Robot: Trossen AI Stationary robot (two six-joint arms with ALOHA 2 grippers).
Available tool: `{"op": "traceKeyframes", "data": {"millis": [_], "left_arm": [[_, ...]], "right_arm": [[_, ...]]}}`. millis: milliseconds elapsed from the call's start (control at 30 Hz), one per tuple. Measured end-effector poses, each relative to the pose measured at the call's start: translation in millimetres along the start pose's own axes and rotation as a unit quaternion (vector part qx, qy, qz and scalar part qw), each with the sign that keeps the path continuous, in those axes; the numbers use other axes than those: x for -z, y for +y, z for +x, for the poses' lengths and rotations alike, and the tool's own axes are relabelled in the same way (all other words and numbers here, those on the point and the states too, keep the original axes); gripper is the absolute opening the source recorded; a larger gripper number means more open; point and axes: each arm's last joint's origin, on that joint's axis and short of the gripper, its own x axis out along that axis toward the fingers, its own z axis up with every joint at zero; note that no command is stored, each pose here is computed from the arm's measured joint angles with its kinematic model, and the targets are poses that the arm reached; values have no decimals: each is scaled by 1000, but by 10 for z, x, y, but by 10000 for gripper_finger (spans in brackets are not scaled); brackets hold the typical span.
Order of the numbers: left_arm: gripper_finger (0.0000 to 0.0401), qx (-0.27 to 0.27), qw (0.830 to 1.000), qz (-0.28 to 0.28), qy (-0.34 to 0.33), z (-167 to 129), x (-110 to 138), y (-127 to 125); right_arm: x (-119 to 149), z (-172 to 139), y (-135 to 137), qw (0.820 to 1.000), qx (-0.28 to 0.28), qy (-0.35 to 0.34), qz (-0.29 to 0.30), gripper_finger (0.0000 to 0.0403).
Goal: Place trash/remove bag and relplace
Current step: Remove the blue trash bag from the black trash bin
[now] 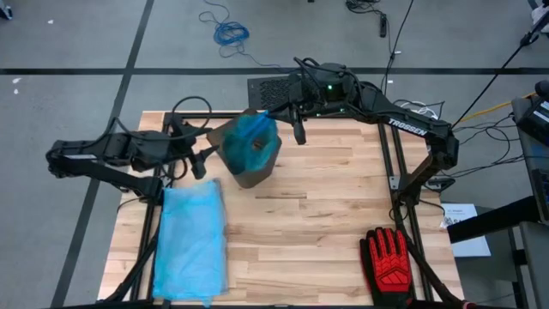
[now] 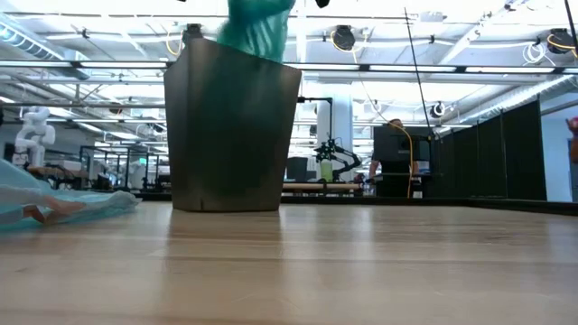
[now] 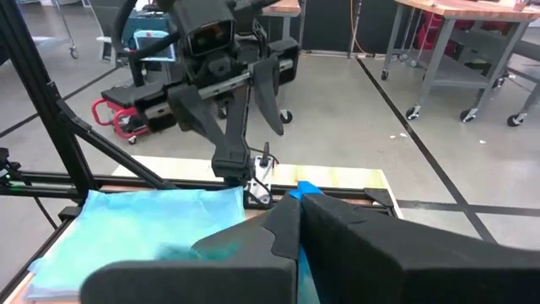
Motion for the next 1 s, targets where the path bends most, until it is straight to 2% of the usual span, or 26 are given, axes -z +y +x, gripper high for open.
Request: {"op": "traceKeyframes", "data": {"millis": [200, 300, 400, 667, 733, 900, 1000], "left_arm": [[246, -26, 999, -7, -29, -35, -85, 47], [246, -30, 999, 2, -39, 22, -129, 50], [246, -32, 998, 15, -42, 145, -173, 16], [246, -52, 997, 47, 9, 641, -155, -84], [246, -60, 997, 54, -7, 702, -198, -81], [246, -77, 992, 73, -64, 698, -330, -16], [246, -60, 991, 78, -94, 662, -385, 30]], "right_arm": [[-8, 0, 0, 1000, -1, -4, -3, 0], [-15, 6, 17, 1000, -4, -7, -9, 16], [-23, 12, 32, 1000, -6, -10, -17, 56], [-27, 17, 74, 1000, -12, -9, -19, 202], [-15, 9, 55, 1000, -10, -3, -20, 224], [38, 5, 53, 1000, -12, 23, -12, 232], [46, 5, 54, 999, -13, 27, -15, 220]]}}
